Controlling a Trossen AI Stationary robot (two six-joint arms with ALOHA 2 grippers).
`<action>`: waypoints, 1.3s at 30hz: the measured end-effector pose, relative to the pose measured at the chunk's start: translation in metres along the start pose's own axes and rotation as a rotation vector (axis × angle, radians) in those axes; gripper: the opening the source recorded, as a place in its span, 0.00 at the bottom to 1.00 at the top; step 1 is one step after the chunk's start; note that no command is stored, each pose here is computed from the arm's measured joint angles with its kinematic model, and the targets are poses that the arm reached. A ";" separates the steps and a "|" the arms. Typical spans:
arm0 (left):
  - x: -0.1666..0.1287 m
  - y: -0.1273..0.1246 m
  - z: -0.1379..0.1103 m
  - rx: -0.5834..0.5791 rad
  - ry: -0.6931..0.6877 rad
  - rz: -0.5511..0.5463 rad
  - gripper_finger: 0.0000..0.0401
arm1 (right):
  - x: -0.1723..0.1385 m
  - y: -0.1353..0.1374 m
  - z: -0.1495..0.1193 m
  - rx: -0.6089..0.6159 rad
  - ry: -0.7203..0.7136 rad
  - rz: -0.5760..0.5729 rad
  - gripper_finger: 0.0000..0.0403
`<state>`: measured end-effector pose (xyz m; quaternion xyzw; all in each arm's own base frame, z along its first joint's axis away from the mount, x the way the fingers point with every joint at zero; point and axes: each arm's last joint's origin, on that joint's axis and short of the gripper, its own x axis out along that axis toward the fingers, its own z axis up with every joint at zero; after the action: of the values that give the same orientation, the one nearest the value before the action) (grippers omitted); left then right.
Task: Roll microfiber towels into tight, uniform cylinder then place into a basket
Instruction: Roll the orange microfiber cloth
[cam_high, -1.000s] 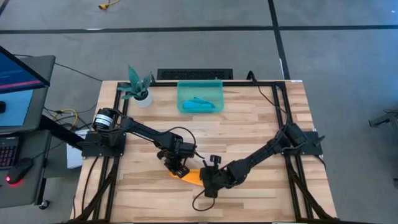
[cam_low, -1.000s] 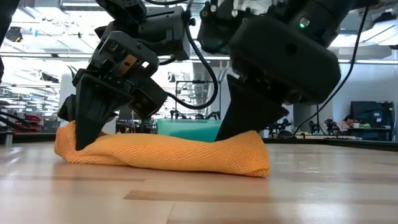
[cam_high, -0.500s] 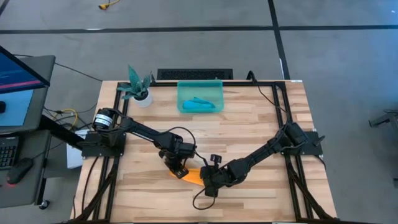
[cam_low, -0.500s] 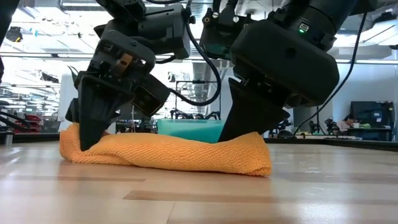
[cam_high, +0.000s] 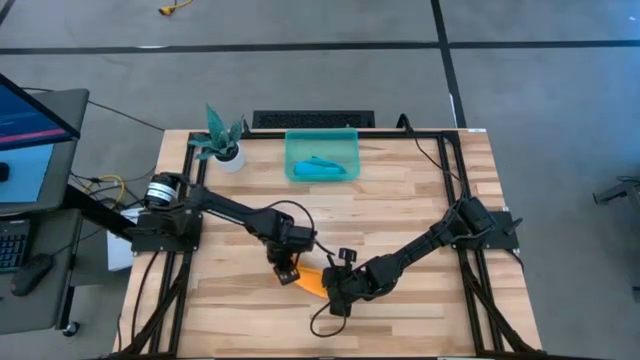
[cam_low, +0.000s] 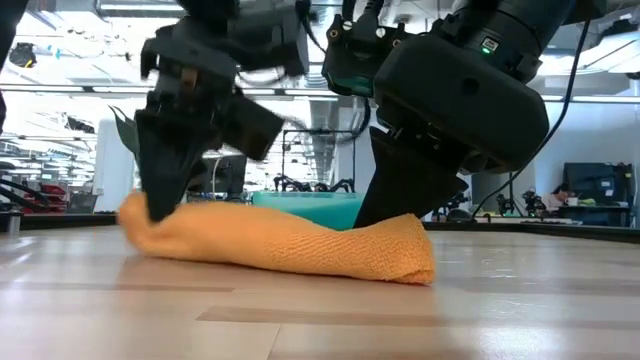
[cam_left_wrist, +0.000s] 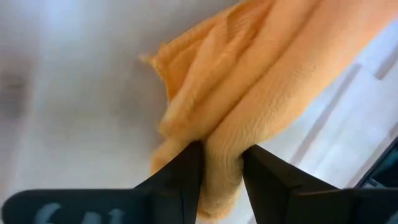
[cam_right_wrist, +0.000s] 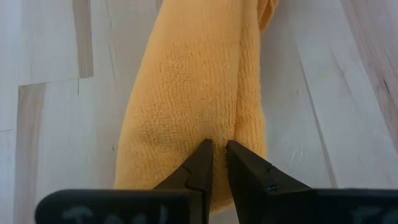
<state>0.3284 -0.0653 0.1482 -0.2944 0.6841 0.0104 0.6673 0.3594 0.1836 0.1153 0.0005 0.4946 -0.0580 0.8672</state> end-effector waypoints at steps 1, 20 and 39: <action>-0.007 -0.003 -0.002 0.008 -0.015 0.010 0.26 | 0.000 0.000 0.000 0.000 0.000 0.000 0.18; -0.064 -0.091 -0.082 0.482 -0.551 0.151 0.26 | 0.000 0.000 0.000 0.000 -0.003 0.005 0.18; 0.020 -0.074 -0.033 0.577 -0.399 0.333 0.26 | 0.001 0.000 0.000 0.001 -0.004 0.006 0.18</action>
<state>0.3303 -0.1475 0.1618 0.0281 0.5540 -0.0170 0.8319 0.3597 0.1838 0.1147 0.0022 0.4928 -0.0555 0.8684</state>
